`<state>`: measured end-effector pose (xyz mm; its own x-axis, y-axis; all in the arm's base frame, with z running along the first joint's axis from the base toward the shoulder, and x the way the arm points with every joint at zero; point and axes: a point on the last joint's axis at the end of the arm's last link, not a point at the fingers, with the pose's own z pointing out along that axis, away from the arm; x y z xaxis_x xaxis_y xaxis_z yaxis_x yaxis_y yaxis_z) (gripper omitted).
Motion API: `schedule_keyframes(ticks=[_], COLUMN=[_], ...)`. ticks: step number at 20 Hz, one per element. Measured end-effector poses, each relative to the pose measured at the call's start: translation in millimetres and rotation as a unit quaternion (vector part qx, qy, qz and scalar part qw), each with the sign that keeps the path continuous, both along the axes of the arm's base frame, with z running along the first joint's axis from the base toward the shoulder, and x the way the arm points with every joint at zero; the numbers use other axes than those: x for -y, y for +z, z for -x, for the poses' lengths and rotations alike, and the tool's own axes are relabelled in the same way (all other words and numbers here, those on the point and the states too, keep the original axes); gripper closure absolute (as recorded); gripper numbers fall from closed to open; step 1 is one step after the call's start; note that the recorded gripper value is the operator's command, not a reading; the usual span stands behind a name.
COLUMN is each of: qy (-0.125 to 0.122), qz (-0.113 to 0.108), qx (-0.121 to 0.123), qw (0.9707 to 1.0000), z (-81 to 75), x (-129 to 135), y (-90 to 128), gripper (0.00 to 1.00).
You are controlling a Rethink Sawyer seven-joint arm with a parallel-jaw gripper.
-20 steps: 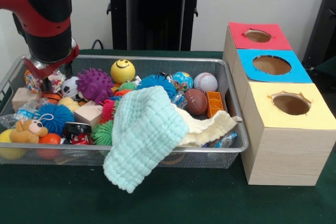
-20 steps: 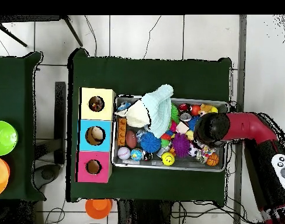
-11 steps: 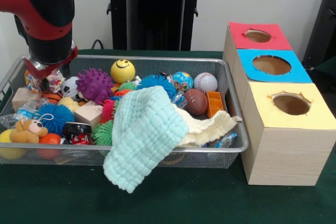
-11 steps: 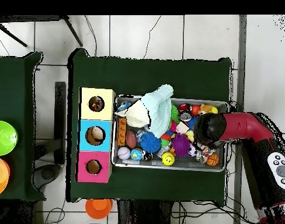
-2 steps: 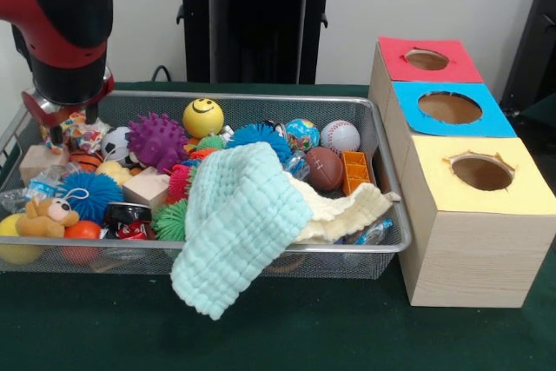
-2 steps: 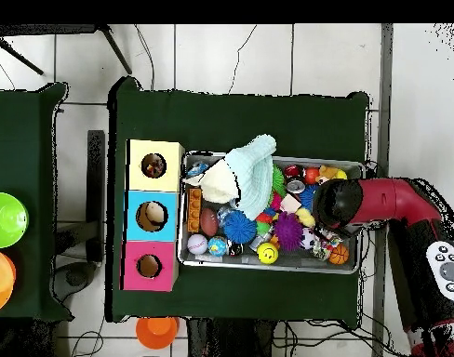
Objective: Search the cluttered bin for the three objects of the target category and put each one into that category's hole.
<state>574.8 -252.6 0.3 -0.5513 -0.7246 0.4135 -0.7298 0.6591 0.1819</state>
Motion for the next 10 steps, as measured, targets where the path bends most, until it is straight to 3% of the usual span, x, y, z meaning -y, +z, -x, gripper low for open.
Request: schedule_keyframes(ticks=[10], qy=[-0.008], qz=[0.01], qx=[-0.015], qw=[0.9998], z=[13.3], x=[11.5], y=[-2.6], gripper=[0.0])
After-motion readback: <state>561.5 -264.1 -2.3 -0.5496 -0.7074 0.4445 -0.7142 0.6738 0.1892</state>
